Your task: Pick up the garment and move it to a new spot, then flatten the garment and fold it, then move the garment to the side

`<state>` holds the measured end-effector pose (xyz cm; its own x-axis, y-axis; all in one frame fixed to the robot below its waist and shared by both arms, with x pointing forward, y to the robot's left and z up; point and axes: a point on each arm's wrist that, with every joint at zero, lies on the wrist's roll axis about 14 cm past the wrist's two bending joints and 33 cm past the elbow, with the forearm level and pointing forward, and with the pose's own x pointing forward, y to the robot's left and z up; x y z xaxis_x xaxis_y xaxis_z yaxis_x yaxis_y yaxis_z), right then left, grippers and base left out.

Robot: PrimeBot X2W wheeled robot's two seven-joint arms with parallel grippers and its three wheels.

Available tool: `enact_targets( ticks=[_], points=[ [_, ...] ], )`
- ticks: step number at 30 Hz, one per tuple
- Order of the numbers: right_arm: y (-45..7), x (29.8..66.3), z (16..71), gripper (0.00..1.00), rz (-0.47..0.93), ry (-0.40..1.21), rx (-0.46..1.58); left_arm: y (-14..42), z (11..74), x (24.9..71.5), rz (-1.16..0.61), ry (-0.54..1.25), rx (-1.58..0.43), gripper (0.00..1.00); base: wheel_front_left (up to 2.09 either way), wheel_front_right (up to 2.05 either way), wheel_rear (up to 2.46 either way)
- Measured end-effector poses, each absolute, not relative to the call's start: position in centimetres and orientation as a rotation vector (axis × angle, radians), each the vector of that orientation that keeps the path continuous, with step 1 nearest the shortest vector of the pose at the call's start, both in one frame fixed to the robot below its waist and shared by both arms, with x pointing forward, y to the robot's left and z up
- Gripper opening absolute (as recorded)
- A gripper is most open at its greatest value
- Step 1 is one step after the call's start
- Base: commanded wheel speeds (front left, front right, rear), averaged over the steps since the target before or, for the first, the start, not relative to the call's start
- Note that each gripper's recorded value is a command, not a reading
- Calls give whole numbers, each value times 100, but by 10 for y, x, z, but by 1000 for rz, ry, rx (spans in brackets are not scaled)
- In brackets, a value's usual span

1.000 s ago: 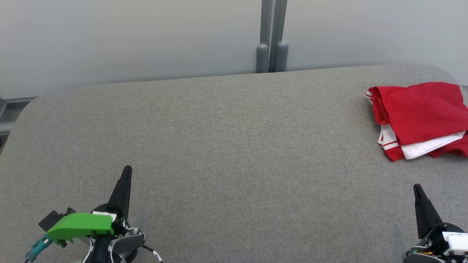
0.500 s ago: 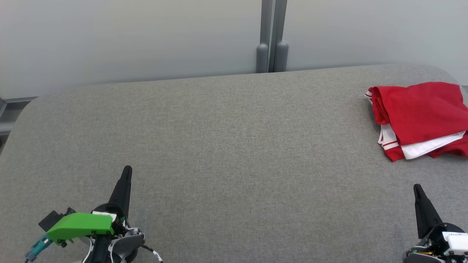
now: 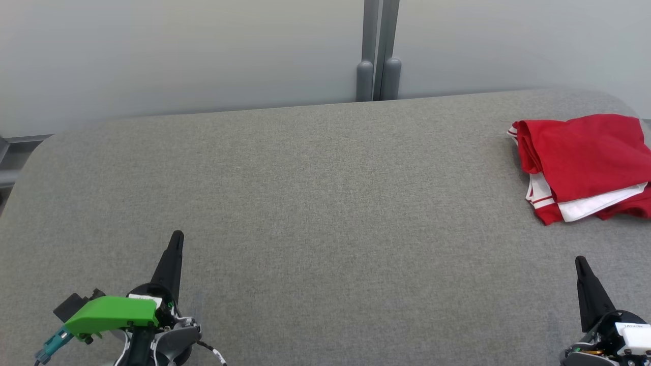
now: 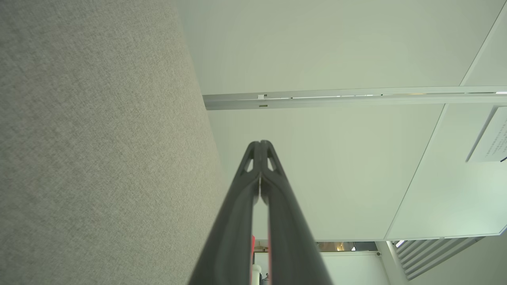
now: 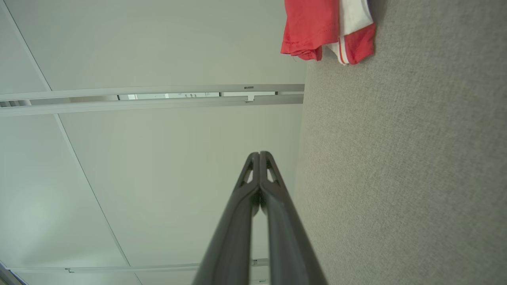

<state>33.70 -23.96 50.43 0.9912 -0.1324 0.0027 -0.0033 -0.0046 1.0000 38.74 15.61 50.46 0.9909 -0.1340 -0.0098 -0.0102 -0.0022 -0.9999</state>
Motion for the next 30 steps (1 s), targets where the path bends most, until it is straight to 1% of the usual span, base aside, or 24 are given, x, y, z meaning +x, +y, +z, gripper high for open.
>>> enact_targets(
  ticks=[30],
  points=[
    [-240,337,504,0,-102,-107,1573,156,505,387,-98,113,-1571,0,0,0,0]
  ],
)
